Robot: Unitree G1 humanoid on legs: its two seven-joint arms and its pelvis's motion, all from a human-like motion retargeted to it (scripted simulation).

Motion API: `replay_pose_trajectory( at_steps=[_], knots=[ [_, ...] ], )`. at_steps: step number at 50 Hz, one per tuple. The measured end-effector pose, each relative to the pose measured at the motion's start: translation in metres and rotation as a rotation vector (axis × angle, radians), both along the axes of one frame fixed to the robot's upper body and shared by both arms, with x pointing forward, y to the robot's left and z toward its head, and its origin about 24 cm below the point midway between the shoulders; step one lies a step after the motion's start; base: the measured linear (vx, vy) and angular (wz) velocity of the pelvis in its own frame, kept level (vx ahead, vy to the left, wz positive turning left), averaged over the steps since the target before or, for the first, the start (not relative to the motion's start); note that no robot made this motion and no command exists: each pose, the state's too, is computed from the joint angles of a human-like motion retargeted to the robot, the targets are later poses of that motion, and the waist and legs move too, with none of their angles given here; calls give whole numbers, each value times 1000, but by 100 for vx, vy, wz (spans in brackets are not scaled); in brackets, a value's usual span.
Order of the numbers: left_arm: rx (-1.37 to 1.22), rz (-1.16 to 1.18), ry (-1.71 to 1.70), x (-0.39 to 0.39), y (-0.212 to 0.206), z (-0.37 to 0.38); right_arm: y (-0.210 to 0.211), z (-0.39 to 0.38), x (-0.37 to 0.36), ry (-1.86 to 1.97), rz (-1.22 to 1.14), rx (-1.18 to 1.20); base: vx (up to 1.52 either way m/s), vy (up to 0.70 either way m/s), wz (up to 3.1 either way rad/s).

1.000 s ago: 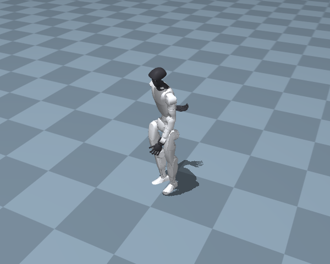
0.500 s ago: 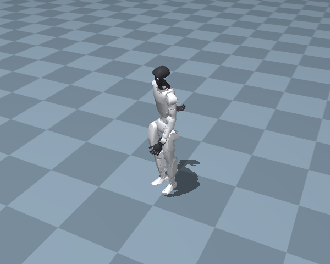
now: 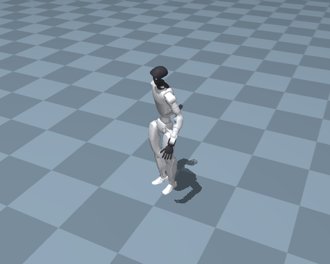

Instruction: Upper body actions

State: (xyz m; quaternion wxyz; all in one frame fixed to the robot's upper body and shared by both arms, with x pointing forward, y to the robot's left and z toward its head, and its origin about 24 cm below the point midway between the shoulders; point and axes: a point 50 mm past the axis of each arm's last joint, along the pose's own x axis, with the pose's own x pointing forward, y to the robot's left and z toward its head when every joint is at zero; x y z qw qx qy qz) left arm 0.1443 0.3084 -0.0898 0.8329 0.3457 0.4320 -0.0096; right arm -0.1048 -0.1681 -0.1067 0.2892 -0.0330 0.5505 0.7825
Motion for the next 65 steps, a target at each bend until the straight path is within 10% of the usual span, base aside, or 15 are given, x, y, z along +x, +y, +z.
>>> replay_pose_trajectory(
  at_steps=[8, 20, 48, 56, 65],
  knots=[
    [-656, 43, 563, -164, 37, 24, -6, 4, -13, 38, 9, -36, -1, 2, 3],
    [-1821, -150, 864, -279, -172, 1, 0, 6, -3, -41, -6, -15, -10, 6, -2],
    [-2189, -15, 1046, -329, -274, 30, 20, -1, -15, 116, -126, -62, 0, -2, 1],
    [-1954, -545, 1161, -311, -234, 23, 24, -6, -2, 67, -155, -47, 0, 0, 0],
    [-2263, 35, 1298, -346, -293, 45, 29, -12, 35, -57, -226, -16, -4, -1, 2]
  ],
)
